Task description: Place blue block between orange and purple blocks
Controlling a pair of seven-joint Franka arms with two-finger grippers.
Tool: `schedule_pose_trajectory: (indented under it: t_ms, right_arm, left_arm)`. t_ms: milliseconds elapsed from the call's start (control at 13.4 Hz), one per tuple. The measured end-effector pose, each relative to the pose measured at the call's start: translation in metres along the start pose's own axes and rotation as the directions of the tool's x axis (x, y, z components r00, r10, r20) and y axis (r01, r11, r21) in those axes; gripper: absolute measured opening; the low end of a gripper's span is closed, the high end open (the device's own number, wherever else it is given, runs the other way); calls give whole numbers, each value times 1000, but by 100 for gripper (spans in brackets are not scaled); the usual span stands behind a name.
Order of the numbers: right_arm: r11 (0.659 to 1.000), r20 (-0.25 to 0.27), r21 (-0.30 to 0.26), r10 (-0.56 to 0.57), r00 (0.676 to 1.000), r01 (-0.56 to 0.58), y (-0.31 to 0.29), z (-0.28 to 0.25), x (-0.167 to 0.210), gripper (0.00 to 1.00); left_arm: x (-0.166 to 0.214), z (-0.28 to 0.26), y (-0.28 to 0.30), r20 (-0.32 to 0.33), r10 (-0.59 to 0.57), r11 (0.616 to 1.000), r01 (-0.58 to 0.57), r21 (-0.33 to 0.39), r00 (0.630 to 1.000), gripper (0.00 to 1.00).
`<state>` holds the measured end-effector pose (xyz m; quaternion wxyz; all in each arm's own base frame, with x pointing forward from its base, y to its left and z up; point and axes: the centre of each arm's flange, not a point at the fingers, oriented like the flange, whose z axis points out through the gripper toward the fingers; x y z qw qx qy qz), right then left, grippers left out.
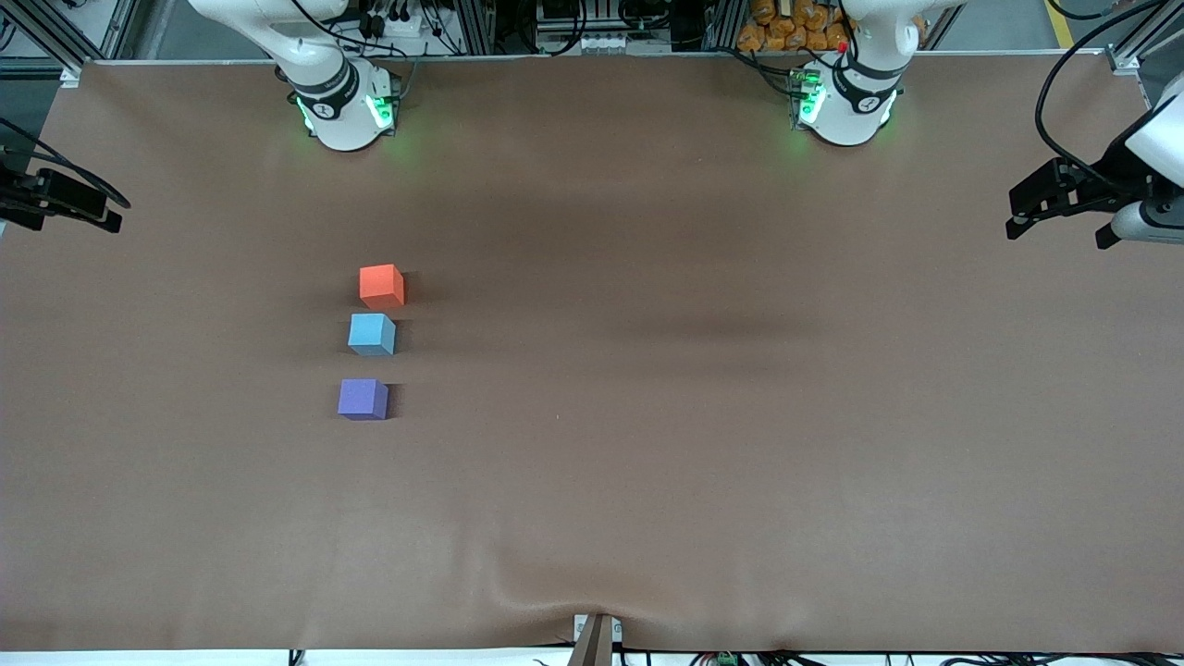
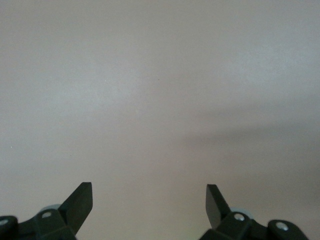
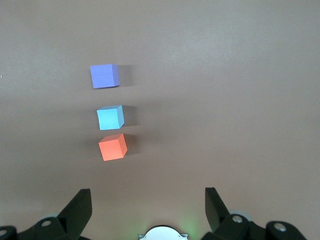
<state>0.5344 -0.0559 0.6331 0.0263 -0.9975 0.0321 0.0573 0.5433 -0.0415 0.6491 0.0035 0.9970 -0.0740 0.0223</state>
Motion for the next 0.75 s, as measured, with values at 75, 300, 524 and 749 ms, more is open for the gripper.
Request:
schedule_pose_trajectory:
  t_ms: [75,300,524,749]
  right_arm:
    - [1000,-1,0,-1,1000,1,0,-1,0,100]
    - [1000,-3,-1,-9,1000,9,-5,-2,0,100]
    - [1000,-4,-2,-13,1000,13,-7,-2,0,100]
    - [1000,-4,-3,-11,1000,11,-6,-2,0,100]
  left_arm:
    - [0,0,1,1,4,1000,-4,0,1000,100]
    - [-1,1,2,10,5,1000,-5,-3,1000,100]
    - [-4,-8,2,16,-8,999,8,-38,1000,100]
    - [-9,-19,2,31,-47,998,49,-40,998,100]
